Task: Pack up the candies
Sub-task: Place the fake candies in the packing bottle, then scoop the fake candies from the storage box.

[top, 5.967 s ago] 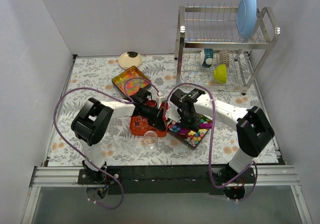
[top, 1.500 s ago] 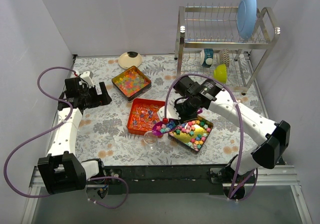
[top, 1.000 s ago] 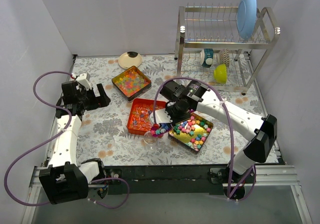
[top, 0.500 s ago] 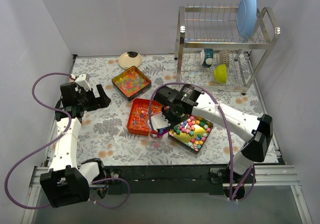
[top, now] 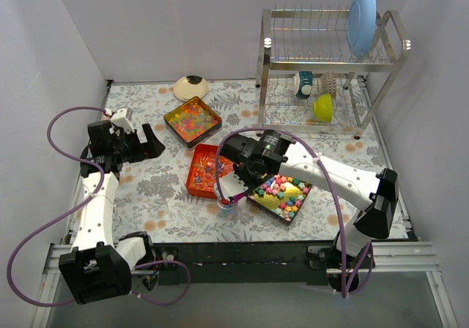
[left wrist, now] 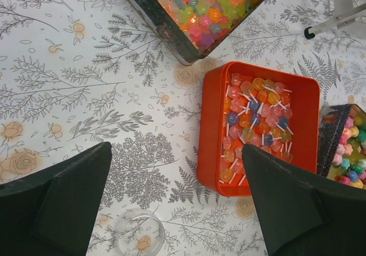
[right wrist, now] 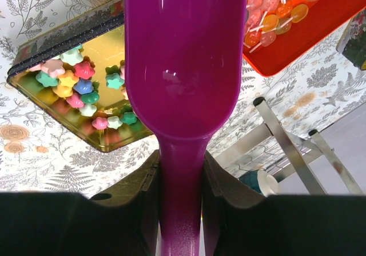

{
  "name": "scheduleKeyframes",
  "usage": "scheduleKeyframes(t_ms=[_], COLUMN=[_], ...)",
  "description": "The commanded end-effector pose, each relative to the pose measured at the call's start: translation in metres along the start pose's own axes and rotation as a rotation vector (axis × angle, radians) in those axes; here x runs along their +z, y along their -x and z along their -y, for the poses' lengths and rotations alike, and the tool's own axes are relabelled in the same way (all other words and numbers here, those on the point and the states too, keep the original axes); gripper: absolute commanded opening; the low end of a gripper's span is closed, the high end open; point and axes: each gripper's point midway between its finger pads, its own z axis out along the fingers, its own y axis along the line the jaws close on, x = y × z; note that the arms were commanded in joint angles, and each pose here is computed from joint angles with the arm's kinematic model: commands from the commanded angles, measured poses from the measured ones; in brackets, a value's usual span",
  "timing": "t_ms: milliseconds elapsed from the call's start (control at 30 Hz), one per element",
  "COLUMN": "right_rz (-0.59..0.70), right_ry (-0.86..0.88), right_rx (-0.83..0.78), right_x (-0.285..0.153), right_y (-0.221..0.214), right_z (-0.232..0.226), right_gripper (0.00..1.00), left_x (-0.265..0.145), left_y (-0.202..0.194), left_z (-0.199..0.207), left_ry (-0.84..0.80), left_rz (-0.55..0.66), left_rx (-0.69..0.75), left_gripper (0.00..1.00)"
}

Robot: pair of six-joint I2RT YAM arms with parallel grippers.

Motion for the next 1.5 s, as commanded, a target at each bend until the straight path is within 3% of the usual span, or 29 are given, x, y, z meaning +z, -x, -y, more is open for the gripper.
scheduleKeyframes(t_ms=[0, 200, 333, 367, 467, 800, 1133, 1333, 1467], right_rz=[-0.004, 0.116, 0.179, 0.168, 0.224, 0.356, 0.545, 0.362, 0.219], right_ry=[-0.113, -0.168, -0.135, -0.123, -0.13, -0.199, -0.239, -0.163, -0.082], right_rx=[-0.017, 0.262, 0.506, 0.569, 0.673, 0.718, 0.731, 0.824, 0.869], right_x=[-0.037, -0.052, -0.035, -0.026, -0.019, -0.034, -0.081, -0.058, -0.037], right_y=[-0.008, -0.017, -0.038, -0.049, -0.053, -0.033, -0.016, -0.067, -0.106], right_z=[0.015, 0.027, 0.03, 0.03, 0.043, 0.101, 0.101, 0.028, -0.031], right_gripper=[0.01, 0.01, 0.01, 0.01, 0.01, 0.01, 0.01, 0.01, 0.01], left_x=[-0.004, -0.011, -0.02, -0.022, -0.018, 0.013, 0.054, 0.057, 0.077], left_y=[0.002, 0.01, 0.02, 0.027, 0.021, -0.001, -0.014, 0.008, -0.019], left_z=[0.014, 0.052, 0.098, 0.109, 0.14, 0.202, 0.208, 0.204, 0.18], left_ry=[-0.082, -0.278, -0.504, -0.547, -0.67, -0.866, -0.837, -0.745, -0.647], left_rz=[0.008, 0.036, 0.018, 0.018, -0.054, -0.264, -0.341, -0.245, -0.303], left_rx=[0.028, 0.058, 0.056, 0.068, 0.082, 0.102, 0.104, 0.159, 0.15], left_gripper=[0.98, 0.92, 0.67, 0.43, 0.0, 0.0, 0.0, 0.0, 0.0])
